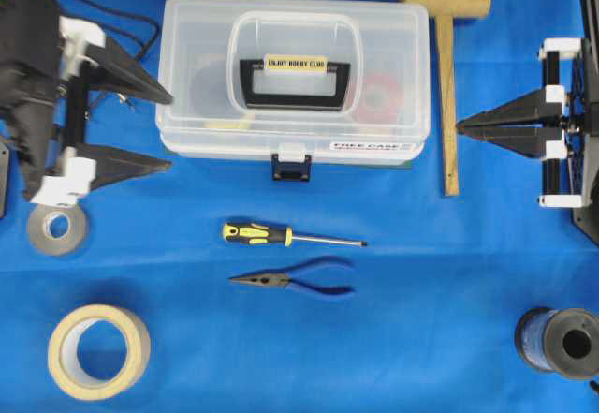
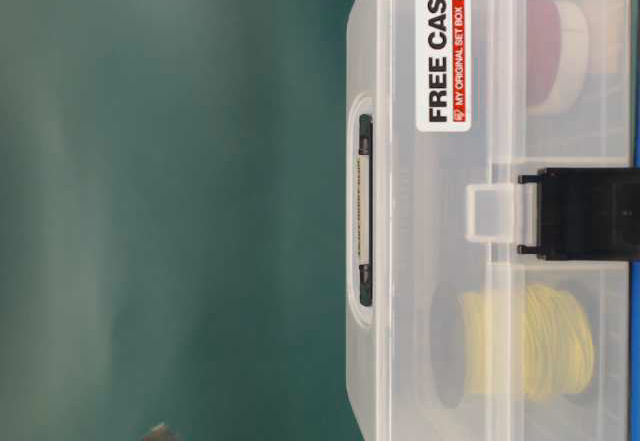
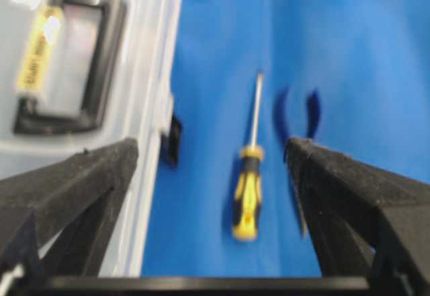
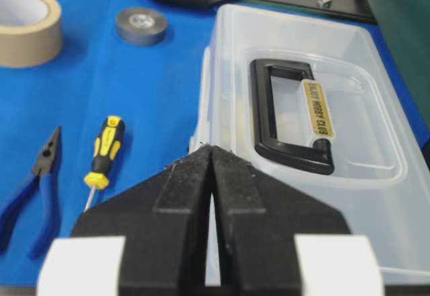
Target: Close the tool box with the left arm.
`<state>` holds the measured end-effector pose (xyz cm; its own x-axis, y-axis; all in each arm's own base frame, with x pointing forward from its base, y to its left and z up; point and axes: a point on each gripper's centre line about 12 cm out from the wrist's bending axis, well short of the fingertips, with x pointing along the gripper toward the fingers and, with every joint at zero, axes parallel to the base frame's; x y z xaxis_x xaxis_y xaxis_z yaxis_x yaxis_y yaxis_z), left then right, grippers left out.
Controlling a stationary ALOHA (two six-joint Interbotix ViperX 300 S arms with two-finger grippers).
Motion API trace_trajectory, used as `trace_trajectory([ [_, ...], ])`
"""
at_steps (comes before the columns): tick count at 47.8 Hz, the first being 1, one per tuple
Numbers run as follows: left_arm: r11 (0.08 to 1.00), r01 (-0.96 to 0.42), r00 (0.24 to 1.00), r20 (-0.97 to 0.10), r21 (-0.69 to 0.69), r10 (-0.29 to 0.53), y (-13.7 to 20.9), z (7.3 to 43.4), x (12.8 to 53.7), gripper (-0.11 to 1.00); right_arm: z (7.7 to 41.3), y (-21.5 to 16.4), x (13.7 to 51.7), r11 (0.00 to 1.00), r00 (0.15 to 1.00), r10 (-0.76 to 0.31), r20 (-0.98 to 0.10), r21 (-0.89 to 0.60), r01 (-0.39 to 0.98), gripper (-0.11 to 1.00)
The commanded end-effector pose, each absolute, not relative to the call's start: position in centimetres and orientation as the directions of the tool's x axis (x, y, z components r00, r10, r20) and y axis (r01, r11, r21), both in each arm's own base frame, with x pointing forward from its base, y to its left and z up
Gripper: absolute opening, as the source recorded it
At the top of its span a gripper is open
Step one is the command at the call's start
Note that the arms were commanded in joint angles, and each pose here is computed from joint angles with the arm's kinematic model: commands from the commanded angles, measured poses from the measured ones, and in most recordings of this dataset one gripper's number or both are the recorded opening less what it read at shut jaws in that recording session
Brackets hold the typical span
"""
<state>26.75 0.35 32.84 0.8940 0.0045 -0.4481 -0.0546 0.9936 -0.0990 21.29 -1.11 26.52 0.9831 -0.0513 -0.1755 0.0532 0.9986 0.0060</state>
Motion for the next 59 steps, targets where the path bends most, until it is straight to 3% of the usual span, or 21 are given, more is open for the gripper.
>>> trace_trajectory([
  [1, 0.995, -0.045, 0.929, -0.37, -0.091, 0.008, 0.4, 34.2, 25.4, 0.89, 27.4, -1.2, 21.4, 0.998, 0.987, -0.053, -0.15, 0.008, 0.055, 0.0],
  [14, 0.999, 0.011, 0.971, -0.24, -0.039, -0.02, -0.4, 31.9, 21.2, 0.89, 27.6, -1.1, 21.3, 0.998, 0.988, -0.053, -0.142, 0.008, 0.055, 0.0],
  [30, 0.999, 0.028, 0.999, -0.029, 0.028, -0.027, -0.5, 25.4, 16.5, 0.89, 27.6, -1.1, 21.3, 0.998, 0.989, -0.053, -0.139, 0.008, 0.055, 0.0],
  [44, 0.999, 0.028, 0.998, -0.055, 0.031, -0.026, -0.4, 21.9, 15.2, 0.88, 27.3, -1.1, 21.3, 0.998, 0.988, -0.053, -0.148, 0.008, 0.055, 0.0],
  [59, 0.999, 0.026, 0.998, -0.052, 0.032, -0.025, -0.4, 20.7, 15.0, 0.88, 27.3, -1.1, 21.3, 0.998, 0.988, -0.053, -0.147, 0.008, 0.055, 0.0],
])
